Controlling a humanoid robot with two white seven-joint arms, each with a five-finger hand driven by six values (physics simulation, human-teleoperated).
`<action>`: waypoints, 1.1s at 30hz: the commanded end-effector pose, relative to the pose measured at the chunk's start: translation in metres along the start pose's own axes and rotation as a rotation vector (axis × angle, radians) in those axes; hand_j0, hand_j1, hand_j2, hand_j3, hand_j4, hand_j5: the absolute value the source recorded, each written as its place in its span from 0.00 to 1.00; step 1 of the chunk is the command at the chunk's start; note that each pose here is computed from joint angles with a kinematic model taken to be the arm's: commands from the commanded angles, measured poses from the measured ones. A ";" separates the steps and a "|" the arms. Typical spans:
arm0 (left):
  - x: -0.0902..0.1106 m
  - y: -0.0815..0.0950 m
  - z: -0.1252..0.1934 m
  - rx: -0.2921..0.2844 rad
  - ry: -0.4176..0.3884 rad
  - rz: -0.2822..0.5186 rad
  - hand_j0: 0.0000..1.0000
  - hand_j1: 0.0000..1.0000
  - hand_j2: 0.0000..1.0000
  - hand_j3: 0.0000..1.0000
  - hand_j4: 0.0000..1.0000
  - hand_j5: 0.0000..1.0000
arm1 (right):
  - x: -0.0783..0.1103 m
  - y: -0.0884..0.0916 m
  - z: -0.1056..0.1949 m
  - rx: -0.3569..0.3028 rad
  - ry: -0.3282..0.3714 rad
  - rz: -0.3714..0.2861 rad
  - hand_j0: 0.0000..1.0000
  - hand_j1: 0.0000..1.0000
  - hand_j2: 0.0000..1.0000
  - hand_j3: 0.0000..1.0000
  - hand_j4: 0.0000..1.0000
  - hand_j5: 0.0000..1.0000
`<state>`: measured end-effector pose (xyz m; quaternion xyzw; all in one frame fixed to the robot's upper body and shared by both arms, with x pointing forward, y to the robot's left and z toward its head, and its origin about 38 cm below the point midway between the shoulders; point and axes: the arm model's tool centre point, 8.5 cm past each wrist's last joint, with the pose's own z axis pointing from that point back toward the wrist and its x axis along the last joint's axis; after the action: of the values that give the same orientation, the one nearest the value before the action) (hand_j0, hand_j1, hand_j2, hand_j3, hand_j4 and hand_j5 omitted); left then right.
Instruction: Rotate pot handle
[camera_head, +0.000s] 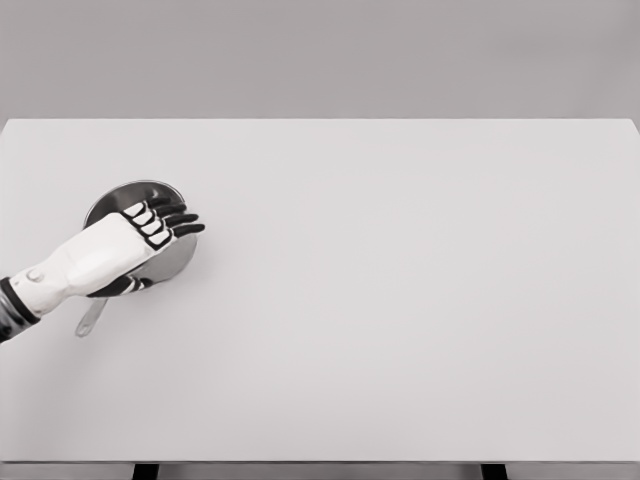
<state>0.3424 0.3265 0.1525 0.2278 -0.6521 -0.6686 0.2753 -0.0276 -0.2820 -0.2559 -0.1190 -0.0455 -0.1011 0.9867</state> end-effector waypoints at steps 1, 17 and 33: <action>-0.001 0.002 0.001 0.006 0.003 0.001 1.00 1.00 1.00 1.00 1.00 1.00 | 0.000 0.000 0.000 0.000 0.000 -0.001 1.00 1.00 1.00 1.00 1.00 1.00; -0.008 0.007 0.008 0.011 0.030 -0.010 1.00 1.00 1.00 1.00 1.00 1.00 | 0.000 0.000 0.000 0.000 0.000 -0.001 1.00 1.00 1.00 1.00 1.00 1.00; 0.004 0.006 0.013 0.002 0.003 -0.007 1.00 1.00 1.00 1.00 1.00 1.00 | 0.000 0.000 0.000 0.000 0.000 -0.001 1.00 1.00 1.00 1.00 1.00 1.00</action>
<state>0.3318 0.3348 0.1541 0.2312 -0.6473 -0.6705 0.2792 -0.0276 -0.2820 -0.2559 -0.1190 -0.0455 -0.1011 0.9867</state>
